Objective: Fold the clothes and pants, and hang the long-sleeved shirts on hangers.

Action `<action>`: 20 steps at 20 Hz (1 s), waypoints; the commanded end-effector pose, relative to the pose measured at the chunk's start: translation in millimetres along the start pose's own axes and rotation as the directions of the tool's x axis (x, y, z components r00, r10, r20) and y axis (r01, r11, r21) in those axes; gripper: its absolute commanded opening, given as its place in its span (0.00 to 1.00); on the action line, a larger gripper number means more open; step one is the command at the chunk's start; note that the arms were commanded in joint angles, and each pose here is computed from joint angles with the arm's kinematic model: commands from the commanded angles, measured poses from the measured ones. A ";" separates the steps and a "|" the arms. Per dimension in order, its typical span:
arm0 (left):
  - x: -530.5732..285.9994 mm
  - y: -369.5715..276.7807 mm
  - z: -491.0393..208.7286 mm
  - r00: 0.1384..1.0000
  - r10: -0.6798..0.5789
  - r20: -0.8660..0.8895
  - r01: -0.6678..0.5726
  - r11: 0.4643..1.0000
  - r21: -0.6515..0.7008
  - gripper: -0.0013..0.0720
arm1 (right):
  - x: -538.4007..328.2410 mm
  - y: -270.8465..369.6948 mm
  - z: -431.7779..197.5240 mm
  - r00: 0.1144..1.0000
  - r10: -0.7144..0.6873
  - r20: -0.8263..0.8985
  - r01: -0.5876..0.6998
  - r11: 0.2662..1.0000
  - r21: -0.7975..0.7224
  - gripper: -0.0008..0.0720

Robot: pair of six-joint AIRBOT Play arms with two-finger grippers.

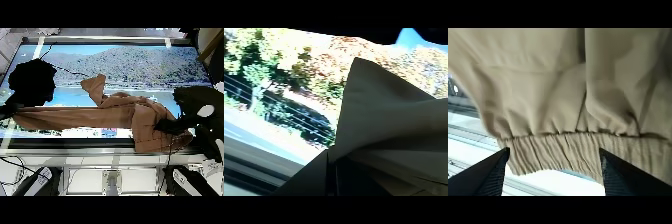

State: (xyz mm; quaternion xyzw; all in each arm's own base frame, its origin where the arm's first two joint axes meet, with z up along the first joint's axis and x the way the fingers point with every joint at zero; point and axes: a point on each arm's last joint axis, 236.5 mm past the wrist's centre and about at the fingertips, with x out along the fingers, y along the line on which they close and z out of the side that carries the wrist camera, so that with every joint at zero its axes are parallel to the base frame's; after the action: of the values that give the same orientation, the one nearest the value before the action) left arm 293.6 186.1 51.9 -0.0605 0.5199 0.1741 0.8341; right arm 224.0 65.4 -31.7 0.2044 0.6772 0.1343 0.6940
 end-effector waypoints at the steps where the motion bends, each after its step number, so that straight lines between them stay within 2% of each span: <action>1: -4.8 55.5 -3.0 0.992 0.129 0.013 -0.128 0.988 -0.085 0.03 | 17.3 10.7 2.8 1.000 0.008 0.024 -0.008 1.000 0.001 0.85; 3: -6.4 79.6 -11.6 0.987 0.163 0.001 -0.161 0.976 -0.145 0.03 | -2.0 11.6 16.1 0.998 -0.028 0.053 0.031 0.999 -0.044 0.85; 6: -9.9 99.9 -9.2 0.979 0.202 0.031 -0.193 0.963 -0.188 0.03 | -45.3 3.9 25.8 0.987 -0.149 0.058 0.155 0.981 -0.117 0.85; 9: -10.4 105.8 0.5 0.973 0.220 0.066 -0.204 0.960 -0.191 0.03 | -87.4 -8.0 25.7 0.968 -0.243 0.057 0.248 0.962 -0.111 0.85; 14: -18.3 119.9 29.9 0.966 0.237 0.101 -0.212 0.954 -0.211 0.03 | -102.4 -42.0 -2.1 0.948 -0.309 0.076 0.306 0.950 0.058 0.85; 20: -18.1 118.4 35.0 0.969 0.223 0.102 -0.197 0.956 -0.217 0.03 | -78.1 -74.1 -44.7 0.949 -0.304 0.084 0.271 0.922 0.276 0.86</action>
State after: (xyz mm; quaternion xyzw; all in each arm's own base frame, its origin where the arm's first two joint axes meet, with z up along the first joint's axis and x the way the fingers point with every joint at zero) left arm 271.1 302.8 94.2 -0.0716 0.4487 0.3217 0.8307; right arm 183.1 -25.2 18.4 0.1651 0.6750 -0.0353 0.7182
